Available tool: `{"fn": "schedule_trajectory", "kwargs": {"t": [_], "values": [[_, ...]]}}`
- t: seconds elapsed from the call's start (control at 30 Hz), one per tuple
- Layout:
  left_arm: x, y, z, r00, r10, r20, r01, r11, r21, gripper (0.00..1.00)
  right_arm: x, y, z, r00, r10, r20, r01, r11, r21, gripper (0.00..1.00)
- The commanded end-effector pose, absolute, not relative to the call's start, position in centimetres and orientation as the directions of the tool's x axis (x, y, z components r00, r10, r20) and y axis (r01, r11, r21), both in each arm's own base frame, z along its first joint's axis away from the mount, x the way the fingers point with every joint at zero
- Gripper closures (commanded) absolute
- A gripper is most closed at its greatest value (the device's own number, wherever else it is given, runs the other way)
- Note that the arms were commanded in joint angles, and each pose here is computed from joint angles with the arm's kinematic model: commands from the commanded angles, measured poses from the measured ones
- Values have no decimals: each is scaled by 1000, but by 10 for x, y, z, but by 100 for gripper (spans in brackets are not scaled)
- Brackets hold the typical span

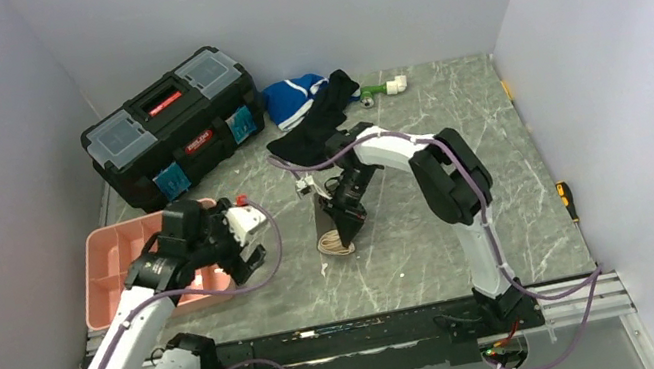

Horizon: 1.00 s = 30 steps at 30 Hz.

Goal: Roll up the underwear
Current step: Roll the underwear to the center of the board.

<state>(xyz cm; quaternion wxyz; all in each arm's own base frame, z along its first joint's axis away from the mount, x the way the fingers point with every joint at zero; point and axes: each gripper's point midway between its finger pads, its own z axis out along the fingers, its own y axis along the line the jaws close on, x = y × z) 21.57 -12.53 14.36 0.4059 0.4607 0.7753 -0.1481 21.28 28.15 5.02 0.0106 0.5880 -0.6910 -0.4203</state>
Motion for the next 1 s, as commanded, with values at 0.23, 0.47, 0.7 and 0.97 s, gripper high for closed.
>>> {"fn": "schedule_trajectory", "kwargs": {"t": [0.23, 0.47, 0.7, 0.97], "values": [[216, -230, 130, 79, 641, -763, 953, 177, 247, 1, 211, 291, 64, -384, -792, -475, -681, -105, 725, 78], [225, -268, 106, 79, 649, -757, 975, 109, 196, 1, 207, 288, 58, -398, -800, -448, -655, -95, 750, 78], [226, -293, 92, 99, 654, -750, 980, 69, 189, 1, 202, 283, 55, -398, -812, -427, -638, -90, 765, 78], [220, -315, 77, 105, 676, -729, 983, 39, 177, 0, 199, 278, 50, -386, -828, -406, -628, -87, 774, 78]]}}
